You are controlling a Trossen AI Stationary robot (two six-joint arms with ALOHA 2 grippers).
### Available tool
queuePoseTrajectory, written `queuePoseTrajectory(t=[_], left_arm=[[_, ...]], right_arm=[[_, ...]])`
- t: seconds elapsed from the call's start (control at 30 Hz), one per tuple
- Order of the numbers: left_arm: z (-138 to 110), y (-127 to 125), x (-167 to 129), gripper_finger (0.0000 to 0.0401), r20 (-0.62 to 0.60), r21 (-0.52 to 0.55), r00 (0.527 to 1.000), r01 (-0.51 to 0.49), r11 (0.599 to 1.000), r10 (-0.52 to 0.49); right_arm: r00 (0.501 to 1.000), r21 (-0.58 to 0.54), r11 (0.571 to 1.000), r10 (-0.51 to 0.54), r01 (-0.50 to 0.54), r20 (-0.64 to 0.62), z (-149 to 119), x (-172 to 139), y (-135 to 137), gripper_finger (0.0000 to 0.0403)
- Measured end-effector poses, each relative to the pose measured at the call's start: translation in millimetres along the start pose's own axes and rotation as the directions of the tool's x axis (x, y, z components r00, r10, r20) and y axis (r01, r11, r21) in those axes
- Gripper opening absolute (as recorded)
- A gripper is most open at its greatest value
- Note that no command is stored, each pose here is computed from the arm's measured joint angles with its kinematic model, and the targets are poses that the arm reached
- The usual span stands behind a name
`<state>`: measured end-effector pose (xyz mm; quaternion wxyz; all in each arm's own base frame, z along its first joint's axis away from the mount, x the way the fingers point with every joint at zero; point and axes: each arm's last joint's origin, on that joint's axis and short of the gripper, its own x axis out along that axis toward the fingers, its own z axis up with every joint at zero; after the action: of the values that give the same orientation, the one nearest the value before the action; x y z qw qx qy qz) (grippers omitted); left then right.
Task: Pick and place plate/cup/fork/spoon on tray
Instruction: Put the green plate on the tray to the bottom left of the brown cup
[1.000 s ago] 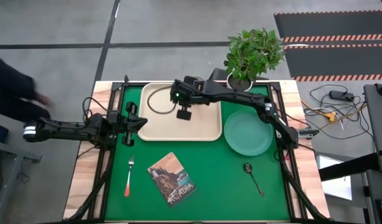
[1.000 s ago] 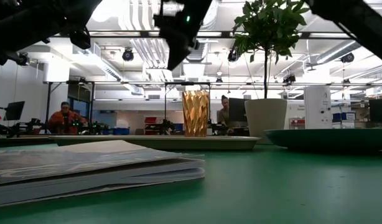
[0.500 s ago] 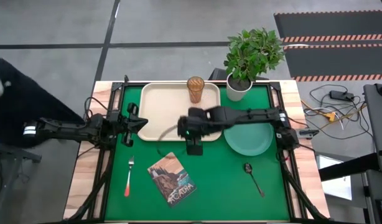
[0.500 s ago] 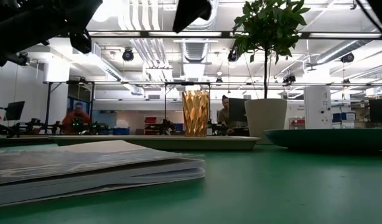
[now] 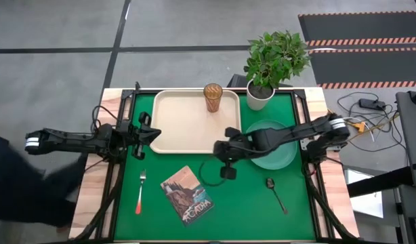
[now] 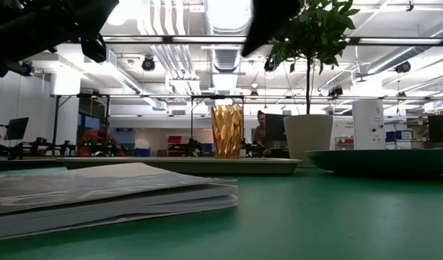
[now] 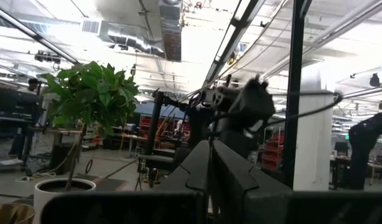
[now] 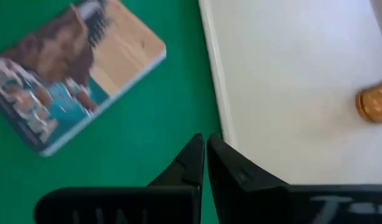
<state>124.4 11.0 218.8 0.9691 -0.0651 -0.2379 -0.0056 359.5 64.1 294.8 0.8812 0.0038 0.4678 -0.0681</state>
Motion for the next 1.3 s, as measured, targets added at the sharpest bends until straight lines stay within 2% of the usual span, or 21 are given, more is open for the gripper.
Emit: queuePoseTrajectory(t=[0.4, 0.53, 0.73, 0.9, 1.03, 1.3], left_arm=[[0, 0, 0, 0.0, -0.002, 0.0, 1.0, 0.0, 1.0, 0.0], [0, 0, 0, 0.0, -0.002, 0.0, 1.0, -0.001, 1.0, 0.001], [0, 0, 0, 0.0, -0.003, 0.001, 1.0, -0.001, 1.0, 0.001], [-1, 0, 0, 0.0, -0.004, 0.001, 1.0, -0.001, 1.0, 0.001], [-1, 0, 0, 0.0, -0.004, 0.001, 1.0, -0.001, 1.0, 0.001], [-1, 0, 0, 0.0, -0.004, 0.002, 1.0, -0.002, 1.0, 0.002]], right_arm=[[0.998, 0.142, 0.988, -0.054, 0.06, -0.045, -95, 22, -19, 0.0008], [0.994, 0.147, 0.985, -0.077, 0.088, -0.075, -124, 30, -25, 0.0008], [0.992, 0.144, 0.983, -0.111, 0.118, -0.054, -148, 34, -29, 0.0008], [0.988, 0.186, 0.971, -0.138, 0.149, -0.072, -158, 36, -32, 0.0013], [0.985, 0.185, 0.97, -0.144, 0.16, -0.098, -161, 42, -31, 0.0042], [0.975, 0.191, 0.961, -0.178, 0.201, -0.132, -165, 50, -31, 0.0144]])
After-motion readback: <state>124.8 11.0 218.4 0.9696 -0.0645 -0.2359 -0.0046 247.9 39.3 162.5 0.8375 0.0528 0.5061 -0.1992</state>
